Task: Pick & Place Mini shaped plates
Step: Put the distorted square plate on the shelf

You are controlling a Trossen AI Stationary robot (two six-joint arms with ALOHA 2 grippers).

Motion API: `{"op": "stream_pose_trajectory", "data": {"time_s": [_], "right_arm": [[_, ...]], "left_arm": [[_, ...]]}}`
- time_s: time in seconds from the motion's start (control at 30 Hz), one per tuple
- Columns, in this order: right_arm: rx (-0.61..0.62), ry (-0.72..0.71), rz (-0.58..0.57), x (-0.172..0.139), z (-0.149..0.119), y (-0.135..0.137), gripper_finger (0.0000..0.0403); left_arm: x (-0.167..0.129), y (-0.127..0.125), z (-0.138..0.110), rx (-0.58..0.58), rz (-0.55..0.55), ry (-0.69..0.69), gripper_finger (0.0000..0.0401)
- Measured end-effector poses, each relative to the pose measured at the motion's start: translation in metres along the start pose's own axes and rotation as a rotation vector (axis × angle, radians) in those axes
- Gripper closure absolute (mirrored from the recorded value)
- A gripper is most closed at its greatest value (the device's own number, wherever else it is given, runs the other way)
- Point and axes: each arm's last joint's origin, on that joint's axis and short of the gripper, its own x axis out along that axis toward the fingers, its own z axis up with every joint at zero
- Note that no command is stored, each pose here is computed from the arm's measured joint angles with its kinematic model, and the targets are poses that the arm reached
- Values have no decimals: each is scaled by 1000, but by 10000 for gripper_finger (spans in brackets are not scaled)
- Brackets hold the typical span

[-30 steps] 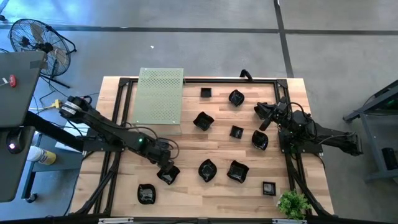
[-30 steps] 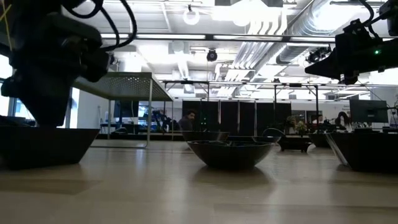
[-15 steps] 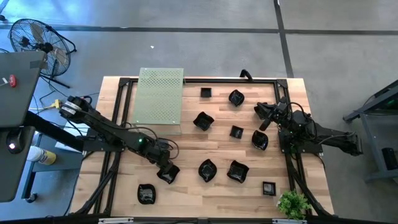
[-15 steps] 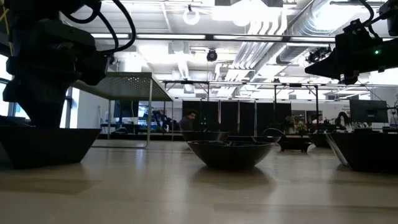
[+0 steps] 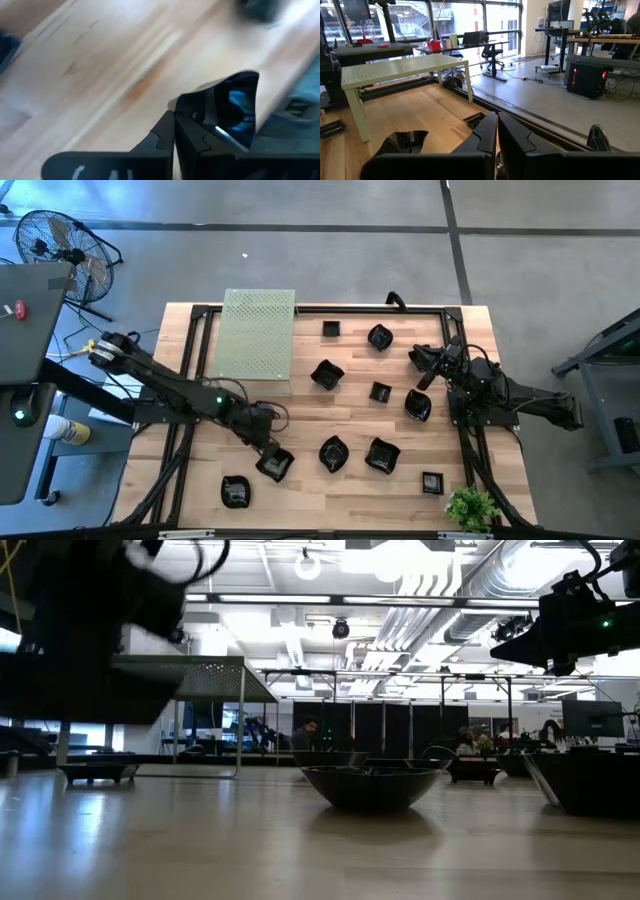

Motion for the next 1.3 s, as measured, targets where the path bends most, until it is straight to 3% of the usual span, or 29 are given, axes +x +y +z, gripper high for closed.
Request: {"op": "stream_pose_trajectory", "data": {"time_s": [0.17,0.27,0.43,0.6,0.77,1.0,1.13,1.3], "right_arm": [[0,1,0,0,0,0,391],[-1,2,0,0,0,0,391],[-2,4,-2,0,0,0,391],[-3,6,-4,0,-1,0,391],[-3,6,-4,0,-1,0,391],[-3,6,-4,0,-1,0,391],[-3,6,-4,0,-1,0,391],[-3,6,-4,0,-1,0,391]], "left_arm": [[-52,-25,27,-57,-183,-175,400],[-86,-30,52,-151,-251,-344,400],[-135,-25,95,-251,-275,-593,401],[-172,3,131,-376,-155,-767,401],[-196,46,162,-540,-78,-891,401],[-226,105,177,-769,-6,-941,401],[-241,131,180,-843,-10,-963,401],[-235,155,182,-922,74,-841,401]]}}
